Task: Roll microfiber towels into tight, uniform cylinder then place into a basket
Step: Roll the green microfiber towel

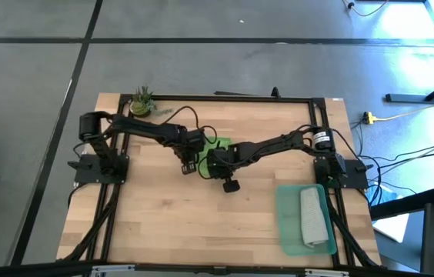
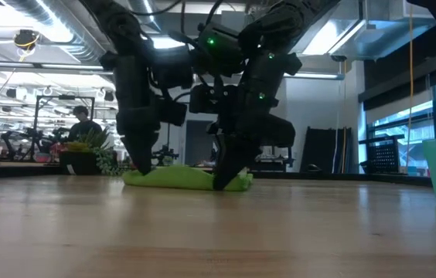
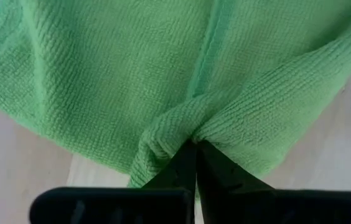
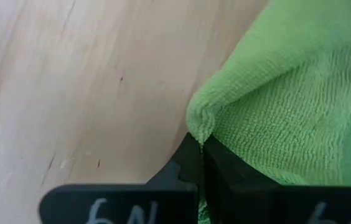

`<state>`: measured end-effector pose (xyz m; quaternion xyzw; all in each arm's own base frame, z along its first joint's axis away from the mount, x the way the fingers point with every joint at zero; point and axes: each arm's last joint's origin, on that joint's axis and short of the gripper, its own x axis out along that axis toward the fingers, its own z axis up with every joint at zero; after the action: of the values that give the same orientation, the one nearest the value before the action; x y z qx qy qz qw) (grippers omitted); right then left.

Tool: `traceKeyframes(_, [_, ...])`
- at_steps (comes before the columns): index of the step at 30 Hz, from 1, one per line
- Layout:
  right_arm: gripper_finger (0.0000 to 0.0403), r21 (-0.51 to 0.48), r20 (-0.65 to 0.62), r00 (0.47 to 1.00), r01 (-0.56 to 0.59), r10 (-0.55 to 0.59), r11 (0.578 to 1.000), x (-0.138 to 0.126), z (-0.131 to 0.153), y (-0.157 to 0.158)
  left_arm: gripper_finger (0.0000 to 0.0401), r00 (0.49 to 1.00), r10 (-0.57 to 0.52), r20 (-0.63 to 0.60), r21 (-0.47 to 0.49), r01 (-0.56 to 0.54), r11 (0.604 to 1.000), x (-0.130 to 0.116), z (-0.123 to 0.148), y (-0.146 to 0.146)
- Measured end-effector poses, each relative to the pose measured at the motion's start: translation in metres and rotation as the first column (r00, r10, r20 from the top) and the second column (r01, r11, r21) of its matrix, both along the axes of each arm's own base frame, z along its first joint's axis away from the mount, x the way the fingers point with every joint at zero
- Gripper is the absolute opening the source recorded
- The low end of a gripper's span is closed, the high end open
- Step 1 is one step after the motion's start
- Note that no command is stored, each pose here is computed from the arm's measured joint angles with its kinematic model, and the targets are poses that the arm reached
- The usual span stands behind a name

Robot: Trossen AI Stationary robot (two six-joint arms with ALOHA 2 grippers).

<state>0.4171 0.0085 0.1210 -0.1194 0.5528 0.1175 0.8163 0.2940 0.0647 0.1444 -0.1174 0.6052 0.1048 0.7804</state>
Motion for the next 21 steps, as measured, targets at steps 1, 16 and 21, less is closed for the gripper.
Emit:
traceKeyframes(1, [0.0003, 0.000, 0.000, 1.000, -0.004, 0.004, 1.000, 0.000, 0.000, 0.000, 0.0000, 1.000, 0.003, -0.004, -0.001, -0.003, 1.000, 0.000, -0.001, 0.001])
traceKeyframes(16, [0.0002, 0.220, -0.052, 0.998, 0.038, -0.027, 0.975, 0.009, 0.038, -0.030, 0.0000, 1.000, -0.017, -0.020, -0.001, 0.017, 1.000, 0.001, -0.007, 0.004])
traceKeyframes(21, [0.0002, 0.272, -0.083, 0.996, 0.062, -0.040, 0.960, 0.007, 0.048, -0.045, 0.0000, 1.000, -0.001, -0.023, 0.019, 0.002, 1.000, -0.001, -0.008, 0.013])
